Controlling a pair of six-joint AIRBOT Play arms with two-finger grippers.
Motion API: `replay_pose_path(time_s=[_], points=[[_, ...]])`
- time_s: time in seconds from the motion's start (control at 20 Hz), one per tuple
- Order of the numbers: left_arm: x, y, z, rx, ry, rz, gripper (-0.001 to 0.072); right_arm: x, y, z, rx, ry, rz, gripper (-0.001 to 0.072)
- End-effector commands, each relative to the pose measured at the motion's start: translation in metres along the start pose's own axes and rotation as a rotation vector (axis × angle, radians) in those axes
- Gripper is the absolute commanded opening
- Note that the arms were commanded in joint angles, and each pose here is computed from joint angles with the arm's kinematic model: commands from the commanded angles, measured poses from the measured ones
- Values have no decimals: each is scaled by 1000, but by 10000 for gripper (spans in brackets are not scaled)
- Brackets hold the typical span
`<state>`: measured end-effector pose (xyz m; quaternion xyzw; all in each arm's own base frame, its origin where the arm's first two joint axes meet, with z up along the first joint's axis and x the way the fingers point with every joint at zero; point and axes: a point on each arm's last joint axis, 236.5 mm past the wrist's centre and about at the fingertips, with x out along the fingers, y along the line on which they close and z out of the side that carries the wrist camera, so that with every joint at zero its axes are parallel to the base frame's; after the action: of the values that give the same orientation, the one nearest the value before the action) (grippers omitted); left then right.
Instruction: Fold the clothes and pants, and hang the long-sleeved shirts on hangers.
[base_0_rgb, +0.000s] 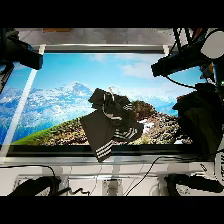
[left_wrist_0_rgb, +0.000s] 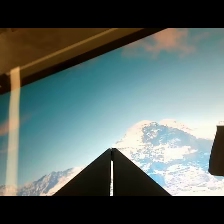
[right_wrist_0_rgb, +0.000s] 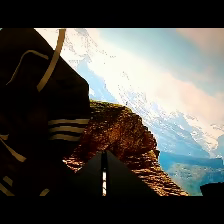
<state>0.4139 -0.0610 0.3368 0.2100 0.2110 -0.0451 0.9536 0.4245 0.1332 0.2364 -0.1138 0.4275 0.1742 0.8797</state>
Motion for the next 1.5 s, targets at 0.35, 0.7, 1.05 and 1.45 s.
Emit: replay_pose_path(time_s=[0.35,0.7,1.05,1.45], points=[[0,0,0,0,0,1,17,0,0,0,0,0,0,23],[0,0,0,0,0,1,17,0,1,0,0,-1,2,23],[0,0,0,-1,0,0,17,7,-77,-36,-11,132,-150,23],[0,0,0,0,-1,0,54,71,-54,-221,470,558,413,62]])
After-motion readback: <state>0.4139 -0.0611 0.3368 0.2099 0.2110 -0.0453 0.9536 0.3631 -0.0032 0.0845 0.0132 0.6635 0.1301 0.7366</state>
